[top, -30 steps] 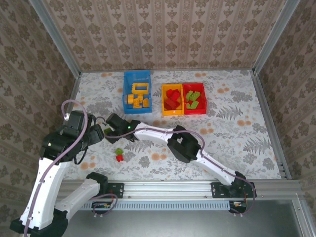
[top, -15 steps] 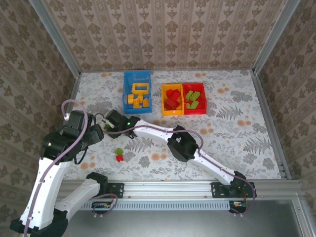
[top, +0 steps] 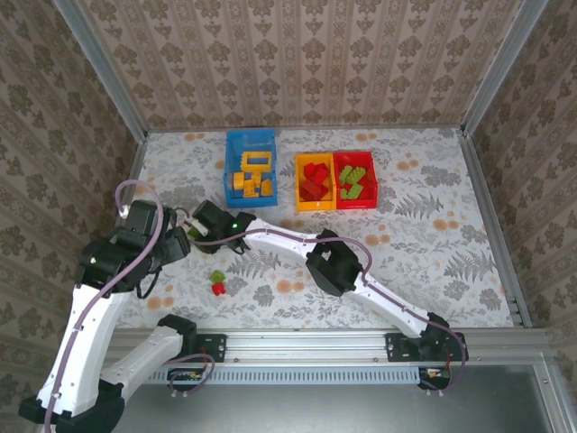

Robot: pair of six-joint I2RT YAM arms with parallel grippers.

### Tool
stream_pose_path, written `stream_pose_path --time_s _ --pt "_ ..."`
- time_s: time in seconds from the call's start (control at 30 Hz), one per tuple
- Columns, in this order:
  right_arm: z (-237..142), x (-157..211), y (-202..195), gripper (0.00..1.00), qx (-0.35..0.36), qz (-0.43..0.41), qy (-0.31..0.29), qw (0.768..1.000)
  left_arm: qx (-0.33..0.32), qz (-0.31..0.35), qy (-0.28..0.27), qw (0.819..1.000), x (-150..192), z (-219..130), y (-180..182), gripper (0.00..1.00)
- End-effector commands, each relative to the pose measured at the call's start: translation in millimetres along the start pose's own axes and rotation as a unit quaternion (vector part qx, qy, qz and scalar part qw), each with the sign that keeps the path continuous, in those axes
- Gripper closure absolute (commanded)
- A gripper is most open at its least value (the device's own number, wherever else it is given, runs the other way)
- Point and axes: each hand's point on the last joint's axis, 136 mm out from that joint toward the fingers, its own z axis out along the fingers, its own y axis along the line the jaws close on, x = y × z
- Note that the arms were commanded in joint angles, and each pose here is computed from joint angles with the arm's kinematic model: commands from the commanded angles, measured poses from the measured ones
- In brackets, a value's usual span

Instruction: Sort the legos into containers by color

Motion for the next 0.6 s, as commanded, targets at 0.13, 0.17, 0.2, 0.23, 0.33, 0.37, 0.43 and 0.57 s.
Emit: stream_pose_path --time_s 0.13,0.17,0.2,0.23,0.33,0.37,0.43,0.57 --pt "-74 -11 -5 0.81 -0.008 0.015 -0.025 1.0 0.041 0.019 0.029 0.999 11 17 -20 0.32" --pt "-85 -10 -9 0.81 -0.006 0.019 -0.027 0.999 0.056 0.019 0.033 0.998 11 19 -27 0.32" --pt "-96 -4 -14 0.81 -0.002 0.024 -0.025 0.999 0.072 0.022 0.038 0.996 13 24 -35 0.32" --pt "-105 0 -18 0.82 0.001 0.03 -0.022 0.999 0.088 0.022 0.043 0.995 13 27 -42 0.32" --pt "-144 15 -41 0.82 0.016 0.066 -0.024 0.997 0.14 0.025 0.055 0.988 14 38 -71 0.32" --pt "-160 19 -52 0.82 0.023 0.084 -0.028 0.996 0.158 0.029 0.057 0.985 14 42 -82 0.32" --pt "-191 30 -78 0.82 0.04 0.122 -0.034 0.991 0.185 0.038 0.057 0.98 10 49 -104 0.32" --pt "-256 64 -141 0.82 0.096 0.209 -0.037 0.973 0.236 0.109 0.061 0.964 16 56 -168 0.32"
